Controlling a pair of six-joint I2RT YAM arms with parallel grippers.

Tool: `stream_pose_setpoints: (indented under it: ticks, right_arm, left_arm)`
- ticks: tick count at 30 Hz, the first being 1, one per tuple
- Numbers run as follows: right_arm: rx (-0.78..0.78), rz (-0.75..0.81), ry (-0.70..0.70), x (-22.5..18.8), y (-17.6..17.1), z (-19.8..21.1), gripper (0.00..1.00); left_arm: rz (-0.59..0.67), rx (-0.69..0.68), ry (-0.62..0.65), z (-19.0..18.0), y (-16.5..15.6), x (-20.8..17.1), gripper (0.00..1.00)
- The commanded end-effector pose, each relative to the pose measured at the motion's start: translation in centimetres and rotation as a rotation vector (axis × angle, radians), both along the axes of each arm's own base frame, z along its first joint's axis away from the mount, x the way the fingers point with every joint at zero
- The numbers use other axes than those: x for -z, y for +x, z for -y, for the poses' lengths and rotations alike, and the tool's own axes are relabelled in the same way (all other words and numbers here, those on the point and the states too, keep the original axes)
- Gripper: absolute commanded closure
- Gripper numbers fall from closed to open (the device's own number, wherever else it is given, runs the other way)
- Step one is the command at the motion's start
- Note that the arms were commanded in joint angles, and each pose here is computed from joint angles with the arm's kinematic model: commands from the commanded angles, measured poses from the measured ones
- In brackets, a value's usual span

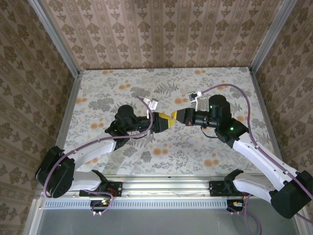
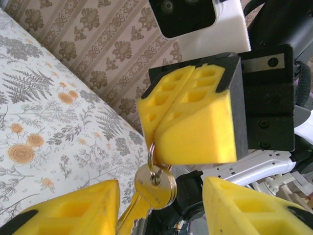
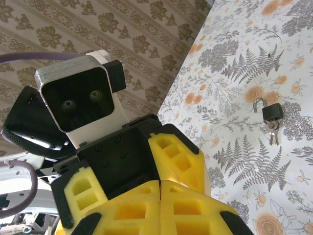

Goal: Unlock with the key

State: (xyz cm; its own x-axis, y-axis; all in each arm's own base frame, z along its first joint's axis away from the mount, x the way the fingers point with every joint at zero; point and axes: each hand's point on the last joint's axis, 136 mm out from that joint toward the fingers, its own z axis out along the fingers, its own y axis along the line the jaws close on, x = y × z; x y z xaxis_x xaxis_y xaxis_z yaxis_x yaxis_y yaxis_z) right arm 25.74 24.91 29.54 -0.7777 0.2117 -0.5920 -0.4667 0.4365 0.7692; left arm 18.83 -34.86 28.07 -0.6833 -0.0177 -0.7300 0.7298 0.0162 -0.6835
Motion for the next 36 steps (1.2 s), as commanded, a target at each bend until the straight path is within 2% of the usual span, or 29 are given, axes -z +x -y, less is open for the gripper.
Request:
stream_pose_setpoints:
  ticks: [1,5,9,11,15,17,23,25,36]
  right_arm:
    - [0.001,0.029,0.024,-1.1,-0.1,0.3,1.00]
    - [-0.002,0.017,0.031,-0.8,0.0,0.1,1.00]
    - [0.000,0.010,0.028,-0.5,0.1,0.1,1.00]
    - [0.005,0.006,0.025,-0.3,0.2,0.2,1.00]
    - [0.007,-0.002,0.024,0.1,0.3,0.1,1.00]
    - [0.007,-0.006,0.022,0.2,0.3,0.1,1.00]
    - [0.009,-0.029,0.016,1.2,0.4,0.0,1.00]
    - [0.011,-0.030,0.018,1.3,0.5,0.0,1.00]
    - [0.026,-0.030,0.011,1.7,0.9,0.3,1.00]
  left_arm:
    - [0.035,0.007,-0.020,-0.4,-0.4,-1.6,0.46]
    - [0.028,0.012,-0.015,-0.3,-0.4,-1.4,0.53]
    - [0.015,0.009,-0.004,-0.2,-0.2,-1.0,0.55]
    - [0.010,0.005,0.002,-0.3,-0.1,-0.8,0.62]
    - [-0.003,-0.008,0.007,-0.4,0.2,-0.5,0.64]
    - [-0.008,-0.013,0.012,-0.6,0.4,-0.4,0.70]
    - [-0.030,-0.033,0.043,-1.0,0.8,0.6,0.78]
    - [-0.032,-0.030,0.041,-0.9,0.7,0.6,0.83]
    - [-0.062,-0.026,0.069,-1.1,0.8,1.5,0.89]
